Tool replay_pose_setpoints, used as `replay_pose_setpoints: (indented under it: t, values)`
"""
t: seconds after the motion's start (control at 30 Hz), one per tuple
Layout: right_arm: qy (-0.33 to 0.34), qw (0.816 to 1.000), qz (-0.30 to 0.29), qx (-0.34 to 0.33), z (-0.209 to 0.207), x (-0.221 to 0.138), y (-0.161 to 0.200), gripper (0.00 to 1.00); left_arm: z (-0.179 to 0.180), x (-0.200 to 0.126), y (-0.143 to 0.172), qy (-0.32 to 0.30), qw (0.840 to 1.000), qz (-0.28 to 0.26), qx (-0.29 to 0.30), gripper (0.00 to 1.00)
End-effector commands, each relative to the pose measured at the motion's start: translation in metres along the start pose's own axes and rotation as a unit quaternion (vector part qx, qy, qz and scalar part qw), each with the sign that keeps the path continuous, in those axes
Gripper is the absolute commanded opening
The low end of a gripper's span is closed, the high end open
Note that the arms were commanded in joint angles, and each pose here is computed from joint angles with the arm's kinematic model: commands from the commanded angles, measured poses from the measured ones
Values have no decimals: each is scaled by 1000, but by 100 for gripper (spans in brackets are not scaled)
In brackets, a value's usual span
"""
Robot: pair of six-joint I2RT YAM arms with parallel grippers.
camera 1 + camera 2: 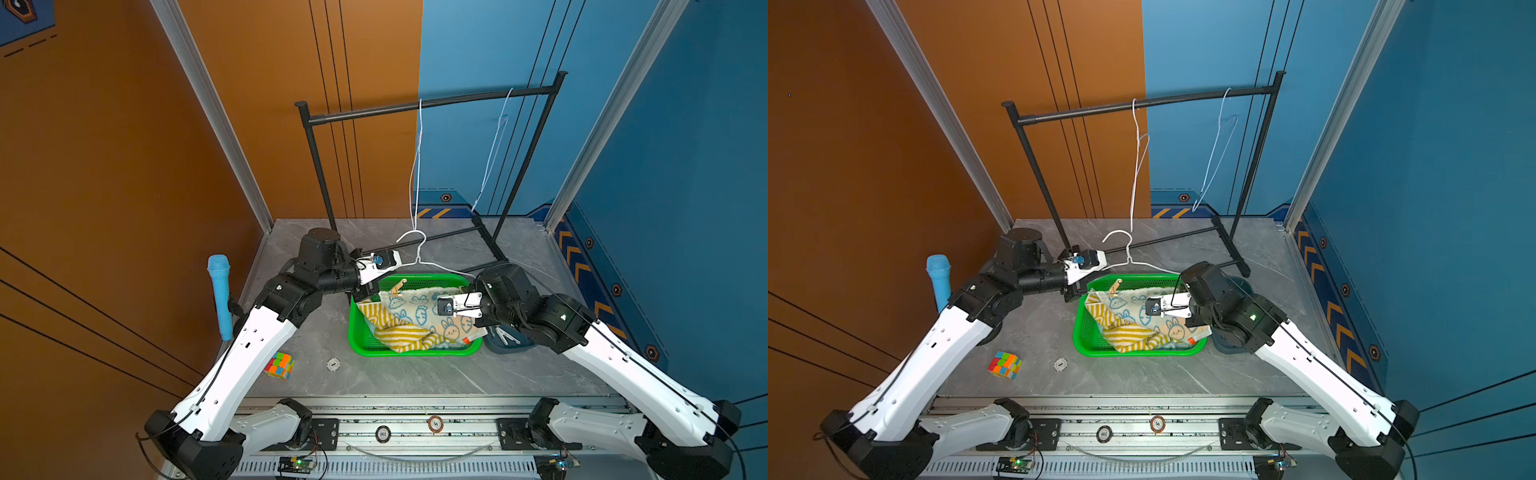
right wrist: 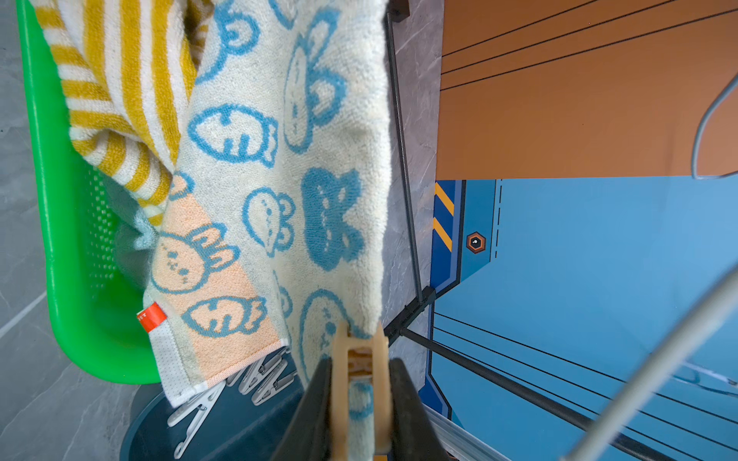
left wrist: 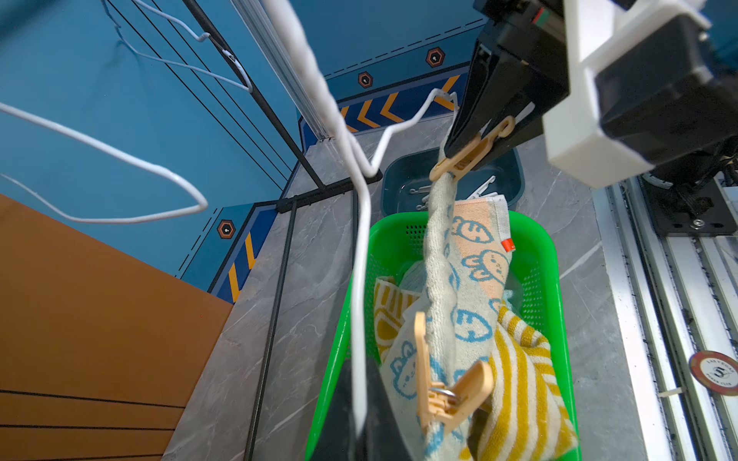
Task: Remove the clothespins securing towels to the hanger
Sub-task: Remove the clothespin from the hanger, then place the clothespin in the storage box.
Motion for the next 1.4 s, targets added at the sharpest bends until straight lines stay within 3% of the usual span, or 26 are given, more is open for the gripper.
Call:
replay_pose_setpoints:
  t: [0.0,0.37,0.57,0.7,0.8,1.0,1.37]
  values:
    - [21,1000,-3,-15,-8,-19,1,14,-2,-2,-1,-5,1000,-3,10,0]
    - [51,999,4,10,-7,-49,7,14,8,0,13,-45,999,26,-3,0]
    - [38,992,116,14,14,-47,46,14,21,-7,13,-88,996,23,-25,0]
    - [19,984,149,93,23,-43,72,13,28,-16,12,-110,993,11,-46,0]
    - [-4,968,173,179,33,-31,94,13,30,-22,12,-122,991,5,-53,0]
    - [-98,930,159,318,69,12,118,14,33,-34,7,-142,988,-8,-63,0]
    - [-175,854,201,447,101,68,148,18,36,-45,0,-163,984,-25,-70,0]
Point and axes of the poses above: each gripper's point midway between its finger pads, its own x axis out along the fingers, its own z axis along the line the jaws close on, y = z × x, the point moved 3 cm from there along -x, back along the fingers, and after that the axes turned 14 degrees about -x, right-handed, at the moved point
